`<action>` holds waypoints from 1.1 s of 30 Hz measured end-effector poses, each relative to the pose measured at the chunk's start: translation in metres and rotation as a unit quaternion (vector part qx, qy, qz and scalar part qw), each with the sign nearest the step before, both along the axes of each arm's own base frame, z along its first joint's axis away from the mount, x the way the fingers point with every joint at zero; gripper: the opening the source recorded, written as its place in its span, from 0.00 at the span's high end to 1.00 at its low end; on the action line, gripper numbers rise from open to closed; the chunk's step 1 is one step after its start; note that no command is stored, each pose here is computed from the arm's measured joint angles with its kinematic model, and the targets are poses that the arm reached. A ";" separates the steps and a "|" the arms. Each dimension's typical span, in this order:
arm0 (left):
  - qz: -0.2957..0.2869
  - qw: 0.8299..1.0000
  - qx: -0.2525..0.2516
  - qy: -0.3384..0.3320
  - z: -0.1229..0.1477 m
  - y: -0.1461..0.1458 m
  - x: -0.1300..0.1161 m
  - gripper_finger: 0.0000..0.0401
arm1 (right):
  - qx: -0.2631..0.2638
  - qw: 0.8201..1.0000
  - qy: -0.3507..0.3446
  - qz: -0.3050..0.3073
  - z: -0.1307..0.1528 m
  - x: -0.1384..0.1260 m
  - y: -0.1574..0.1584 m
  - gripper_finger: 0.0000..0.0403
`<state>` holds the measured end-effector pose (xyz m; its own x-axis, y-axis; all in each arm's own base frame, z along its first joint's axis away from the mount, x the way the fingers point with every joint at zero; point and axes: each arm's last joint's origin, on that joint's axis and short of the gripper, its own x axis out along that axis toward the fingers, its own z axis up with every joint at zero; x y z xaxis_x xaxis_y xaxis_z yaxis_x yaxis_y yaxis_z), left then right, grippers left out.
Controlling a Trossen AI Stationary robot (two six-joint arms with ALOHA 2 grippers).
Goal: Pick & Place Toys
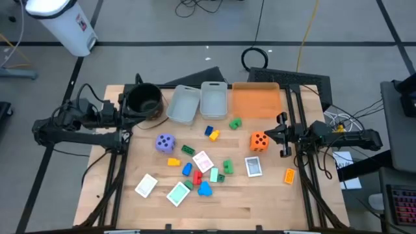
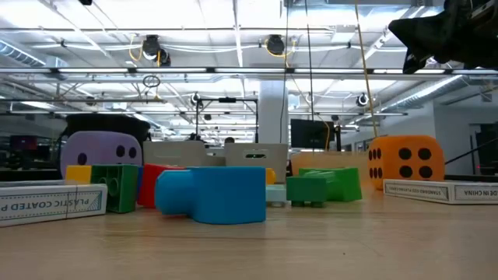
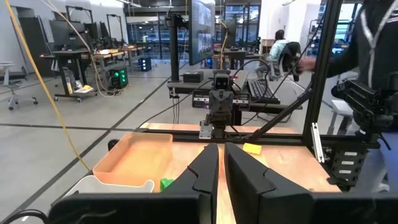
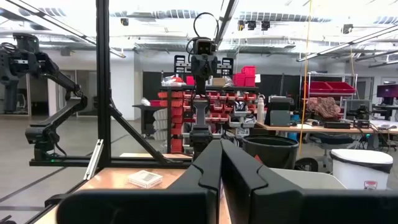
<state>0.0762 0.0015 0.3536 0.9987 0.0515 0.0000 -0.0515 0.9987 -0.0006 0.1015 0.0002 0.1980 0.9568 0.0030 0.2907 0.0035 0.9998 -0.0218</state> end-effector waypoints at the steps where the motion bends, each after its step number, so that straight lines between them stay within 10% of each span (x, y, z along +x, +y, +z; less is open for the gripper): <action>1: 0.000 1.000 0.000 0.000 0.000 0.000 0.000 0.91 | 0.000 1.000 0.000 0.000 0.000 0.000 0.000 0.99; 33: 0.000 1.000 0.000 0.000 0.000 0.000 0.000 0.91 | 0.075 0.997 -0.013 -0.023 0.004 0.000 -0.003 0.99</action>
<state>0.0762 0.0015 0.3536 0.9987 0.0517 0.0003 -0.0517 0.9987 -0.0006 0.1012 -0.0025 0.2016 0.9468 -0.0867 0.3098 0.0489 0.9906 0.1277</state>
